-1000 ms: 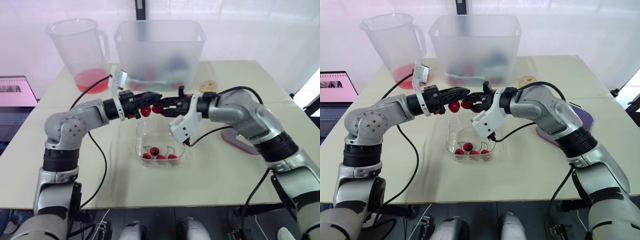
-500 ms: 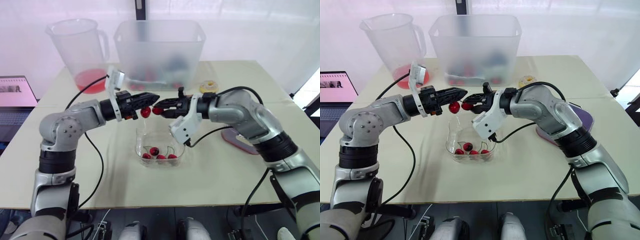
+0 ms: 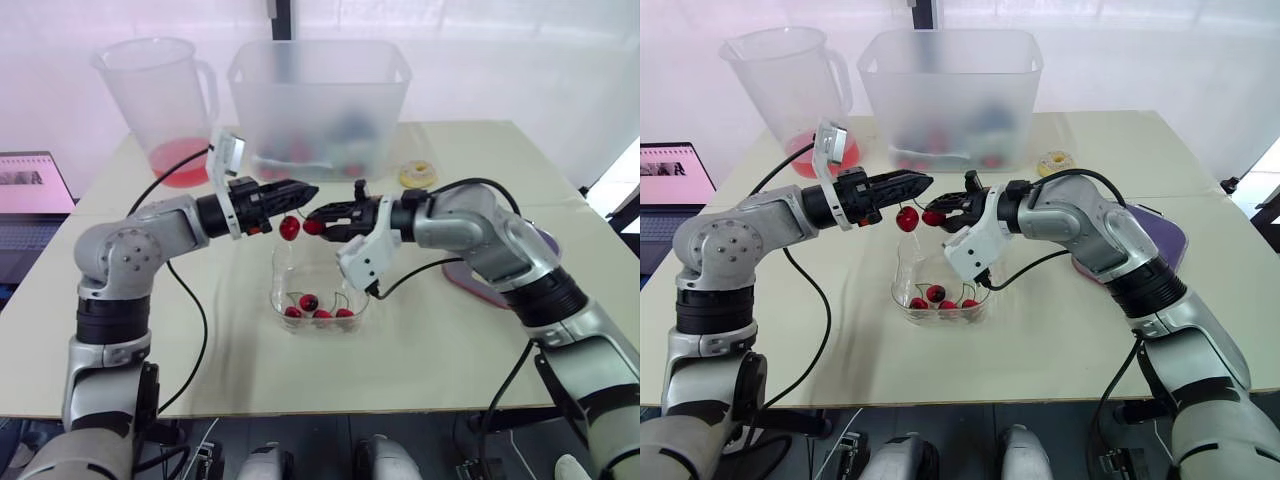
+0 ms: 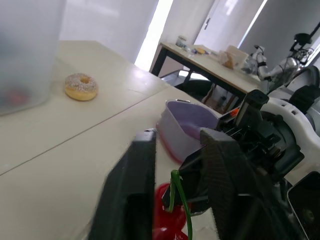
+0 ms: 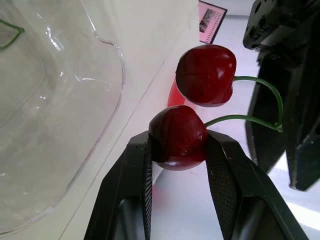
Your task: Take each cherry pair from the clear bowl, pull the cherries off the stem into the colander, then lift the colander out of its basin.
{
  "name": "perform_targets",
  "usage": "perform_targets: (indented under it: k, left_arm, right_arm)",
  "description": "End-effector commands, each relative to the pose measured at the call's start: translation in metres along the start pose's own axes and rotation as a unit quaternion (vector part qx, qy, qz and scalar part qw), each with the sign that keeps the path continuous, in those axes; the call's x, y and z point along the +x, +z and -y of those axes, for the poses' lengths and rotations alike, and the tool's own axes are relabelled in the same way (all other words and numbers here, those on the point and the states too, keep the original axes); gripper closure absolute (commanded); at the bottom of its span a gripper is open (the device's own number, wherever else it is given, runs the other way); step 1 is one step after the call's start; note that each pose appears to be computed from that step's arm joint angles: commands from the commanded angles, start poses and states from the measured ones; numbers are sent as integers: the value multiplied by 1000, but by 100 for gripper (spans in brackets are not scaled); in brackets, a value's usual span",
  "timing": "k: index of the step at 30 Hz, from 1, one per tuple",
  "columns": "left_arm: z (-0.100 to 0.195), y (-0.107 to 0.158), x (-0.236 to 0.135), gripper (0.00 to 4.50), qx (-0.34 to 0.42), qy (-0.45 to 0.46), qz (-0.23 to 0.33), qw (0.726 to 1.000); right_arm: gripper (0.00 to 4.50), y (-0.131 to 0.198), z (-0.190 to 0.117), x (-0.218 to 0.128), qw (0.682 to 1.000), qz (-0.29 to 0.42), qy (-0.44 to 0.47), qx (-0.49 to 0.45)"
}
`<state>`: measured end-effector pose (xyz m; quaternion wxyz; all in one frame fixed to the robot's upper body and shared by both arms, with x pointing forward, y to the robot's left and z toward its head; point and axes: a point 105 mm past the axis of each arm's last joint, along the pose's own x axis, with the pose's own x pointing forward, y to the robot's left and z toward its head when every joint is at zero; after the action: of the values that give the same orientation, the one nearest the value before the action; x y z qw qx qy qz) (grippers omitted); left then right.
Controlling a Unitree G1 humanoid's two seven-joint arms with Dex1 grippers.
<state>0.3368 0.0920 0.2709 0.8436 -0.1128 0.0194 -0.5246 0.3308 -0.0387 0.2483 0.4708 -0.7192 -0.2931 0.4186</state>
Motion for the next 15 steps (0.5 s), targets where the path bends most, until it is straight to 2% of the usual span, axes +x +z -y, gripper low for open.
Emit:
perform_targets:
  k: [1,6,9,13,14,15]
  left_arm:
    - [3,8,-4,444,22,-5,4,1000]
    - [-2,3,-9,444,20,6,-8,1000]
    - [0,7,-9,444,24,-1,4,1000]
    - [0,12,-11,444,28,-4,11,1000]
    - [0,12,-11,450,28,-3,11,1000]
    - [0,12,-12,450,30,-4,9,1000]
  right_arm:
    - [305,-2,13,-8,1000,-5,-25,-5]
    - [305,-1,15,-9,1000,1,-24,15]
    - [305,2,13,-11,996,23,-16,89]
    - [305,6,12,-15,993,35,-11,113]
    - [238,7,14,-17,992,39,-17,115]
    - [207,6,15,-19,992,39,-18,116]
